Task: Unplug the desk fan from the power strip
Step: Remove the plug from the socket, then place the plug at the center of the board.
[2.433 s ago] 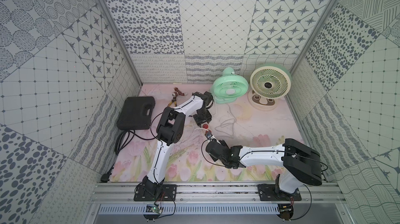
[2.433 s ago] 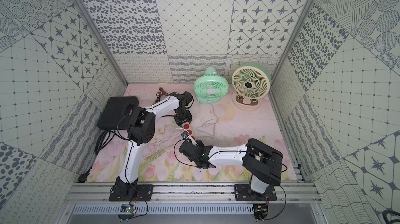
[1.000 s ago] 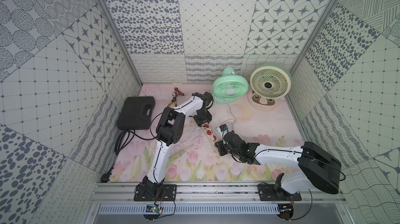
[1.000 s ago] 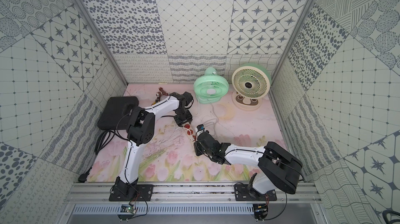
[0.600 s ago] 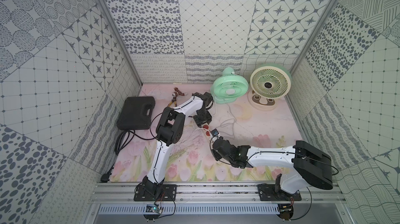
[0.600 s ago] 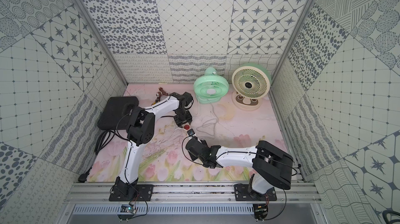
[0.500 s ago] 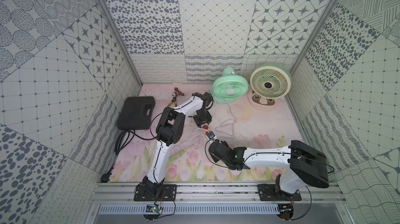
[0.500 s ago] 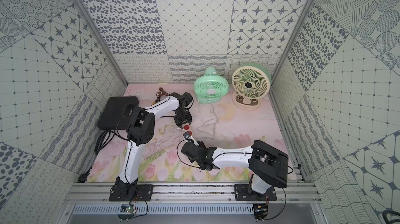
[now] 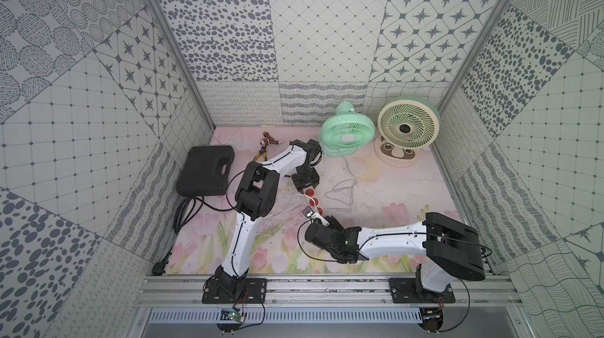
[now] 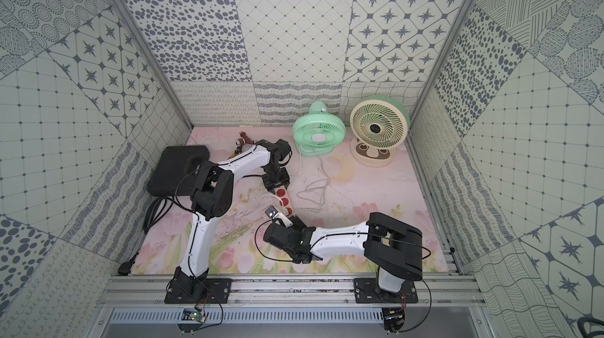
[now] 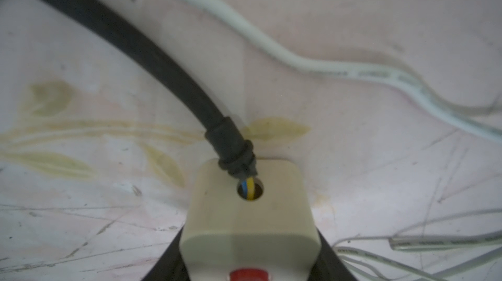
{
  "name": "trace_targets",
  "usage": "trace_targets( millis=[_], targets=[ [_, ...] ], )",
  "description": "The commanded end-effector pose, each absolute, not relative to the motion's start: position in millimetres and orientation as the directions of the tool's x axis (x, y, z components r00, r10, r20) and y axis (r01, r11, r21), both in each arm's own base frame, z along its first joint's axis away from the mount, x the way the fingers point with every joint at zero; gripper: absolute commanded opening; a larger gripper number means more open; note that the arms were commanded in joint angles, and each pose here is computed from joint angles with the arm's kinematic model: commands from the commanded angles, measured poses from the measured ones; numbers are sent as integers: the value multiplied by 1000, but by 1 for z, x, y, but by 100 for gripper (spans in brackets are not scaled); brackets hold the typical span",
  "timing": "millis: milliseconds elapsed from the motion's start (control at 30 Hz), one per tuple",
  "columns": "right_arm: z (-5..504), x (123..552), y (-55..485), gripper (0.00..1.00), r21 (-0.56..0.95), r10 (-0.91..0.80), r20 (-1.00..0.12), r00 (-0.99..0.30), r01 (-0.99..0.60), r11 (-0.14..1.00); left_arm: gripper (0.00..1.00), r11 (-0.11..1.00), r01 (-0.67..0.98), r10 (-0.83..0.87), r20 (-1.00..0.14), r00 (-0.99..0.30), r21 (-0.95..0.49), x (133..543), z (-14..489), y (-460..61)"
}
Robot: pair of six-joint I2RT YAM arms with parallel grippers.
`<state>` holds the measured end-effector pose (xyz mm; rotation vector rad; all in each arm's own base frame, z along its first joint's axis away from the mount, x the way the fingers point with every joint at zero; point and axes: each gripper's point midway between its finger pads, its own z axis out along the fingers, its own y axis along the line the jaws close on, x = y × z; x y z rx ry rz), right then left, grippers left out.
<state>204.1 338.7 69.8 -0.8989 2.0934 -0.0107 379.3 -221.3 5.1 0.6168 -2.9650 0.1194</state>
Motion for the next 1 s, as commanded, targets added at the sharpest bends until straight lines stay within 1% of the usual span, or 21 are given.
trace_targets(
  millis=[0, 133, 233, 300, 400, 567, 733, 833, 967],
  targets=[
    [111, 193, 372, 0, -122, -467, -801, -375, -661, 740, 0, 880, -426, -461, 167, -872, 209, 342, -44, -179],
    [118, 203, 359, 0, 76, -320, -812, -488, -632, 771, 0, 881, -424, -459, 164, -873, 212, 342, -44, -178],
    [120, 212, 347, 0, 221, -210, -793, -571, -593, 774, 0, 881, -423, -459, 163, -873, 213, 342, -44, -177],
    [122, 218, 338, 0, 286, -152, -780, -607, -562, 776, 0, 880, -424, -460, 161, -873, 213, 342, -43, -177],
    [122, 225, 326, 0, 342, -97, -763, -640, -526, 779, 0, 880, -424, -460, 160, -874, 215, 342, -44, -177],
    [124, 230, 319, 0, 341, -88, -763, -640, -514, 787, 0, 879, -425, -461, 160, -873, 216, 342, -44, -177],
    [119, 229, 323, 0, 309, -130, -761, -635, -532, 788, 0, 880, -424, -460, 159, -874, 216, 342, -43, -177],
    [117, 229, 326, 0, 265, -168, -769, -617, -546, 795, 0, 880, -422, -458, 157, -875, 217, 342, -43, -176],
    [121, 231, 325, 0, 246, -176, -774, -608, -545, 801, 0, 880, -422, -458, 155, -875, 217, 343, -42, -176]
  ],
)
